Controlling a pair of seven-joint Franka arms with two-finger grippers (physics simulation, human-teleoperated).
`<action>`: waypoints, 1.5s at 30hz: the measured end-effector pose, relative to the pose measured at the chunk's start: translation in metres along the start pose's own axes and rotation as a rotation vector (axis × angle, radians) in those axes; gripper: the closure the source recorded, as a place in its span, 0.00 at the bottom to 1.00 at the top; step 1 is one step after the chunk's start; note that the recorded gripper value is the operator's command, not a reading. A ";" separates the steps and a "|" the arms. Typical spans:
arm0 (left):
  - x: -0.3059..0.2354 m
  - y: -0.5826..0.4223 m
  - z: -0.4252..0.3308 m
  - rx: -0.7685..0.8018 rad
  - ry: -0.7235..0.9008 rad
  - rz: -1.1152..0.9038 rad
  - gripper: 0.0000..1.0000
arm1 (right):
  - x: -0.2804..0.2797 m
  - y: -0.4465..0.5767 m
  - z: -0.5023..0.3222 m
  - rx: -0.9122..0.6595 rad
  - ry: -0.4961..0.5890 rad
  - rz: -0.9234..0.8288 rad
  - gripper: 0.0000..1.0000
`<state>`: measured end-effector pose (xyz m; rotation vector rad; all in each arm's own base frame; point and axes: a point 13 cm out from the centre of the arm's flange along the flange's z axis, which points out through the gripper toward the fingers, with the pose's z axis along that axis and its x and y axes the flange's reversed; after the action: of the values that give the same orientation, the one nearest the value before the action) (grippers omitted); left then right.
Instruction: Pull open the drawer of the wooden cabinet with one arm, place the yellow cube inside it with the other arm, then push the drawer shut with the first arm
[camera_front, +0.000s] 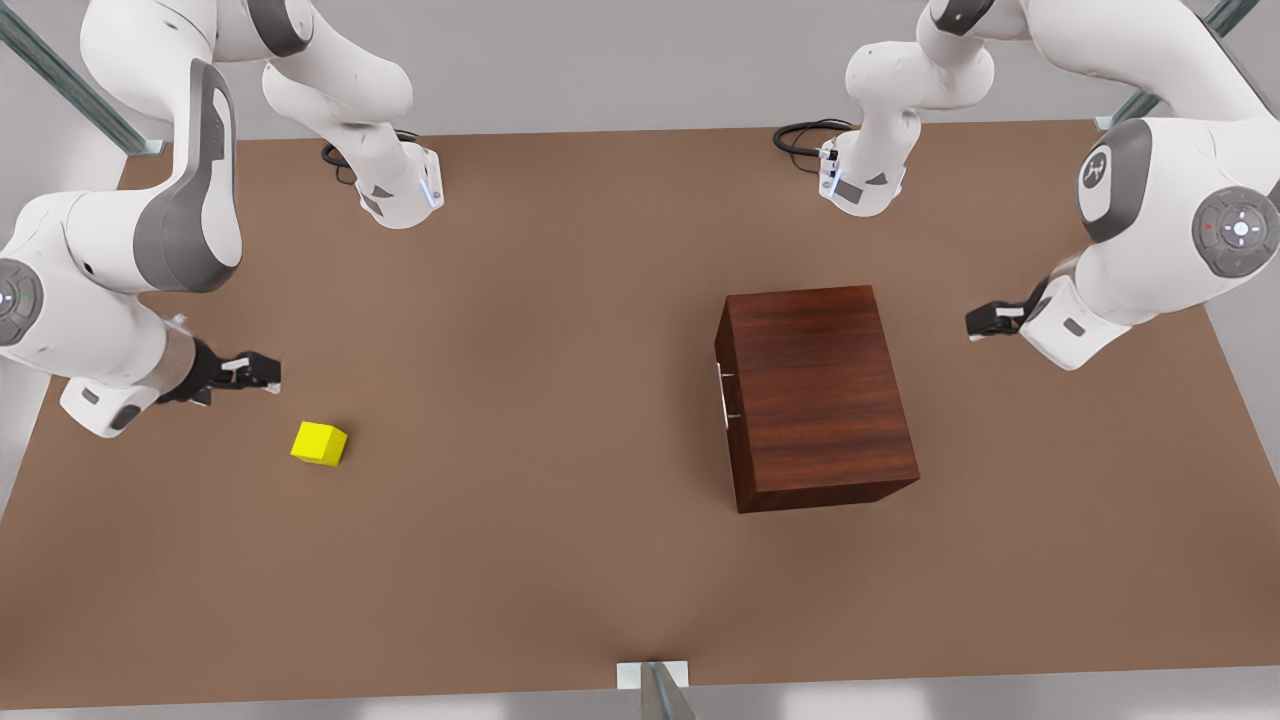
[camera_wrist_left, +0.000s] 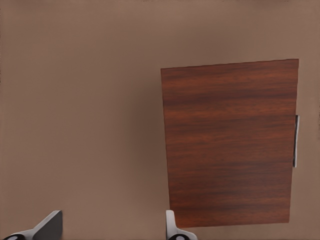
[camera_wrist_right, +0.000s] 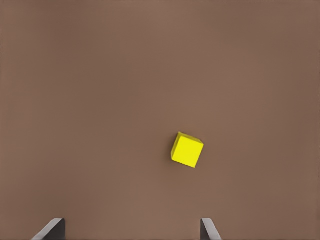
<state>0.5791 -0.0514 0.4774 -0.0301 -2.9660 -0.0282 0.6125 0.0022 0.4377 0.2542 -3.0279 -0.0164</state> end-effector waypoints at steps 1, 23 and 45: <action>-0.006 -0.002 0.002 -0.001 -0.011 0.009 0.00 | -0.003 -0.001 -0.001 0.002 -0.011 -0.006 0.00; -0.003 -0.408 0.233 -0.224 -0.190 -0.131 0.28 | -0.035 -0.038 0.233 -0.017 0.113 0.354 0.00; -0.028 -0.367 0.258 -0.294 -0.214 -0.366 0.30 | 0.000 -0.097 0.348 0.008 0.092 0.641 0.00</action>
<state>0.5535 -0.4133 0.2124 0.4998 -3.1037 -0.5386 0.5926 -0.0930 0.0896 -0.6923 -2.8676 0.0555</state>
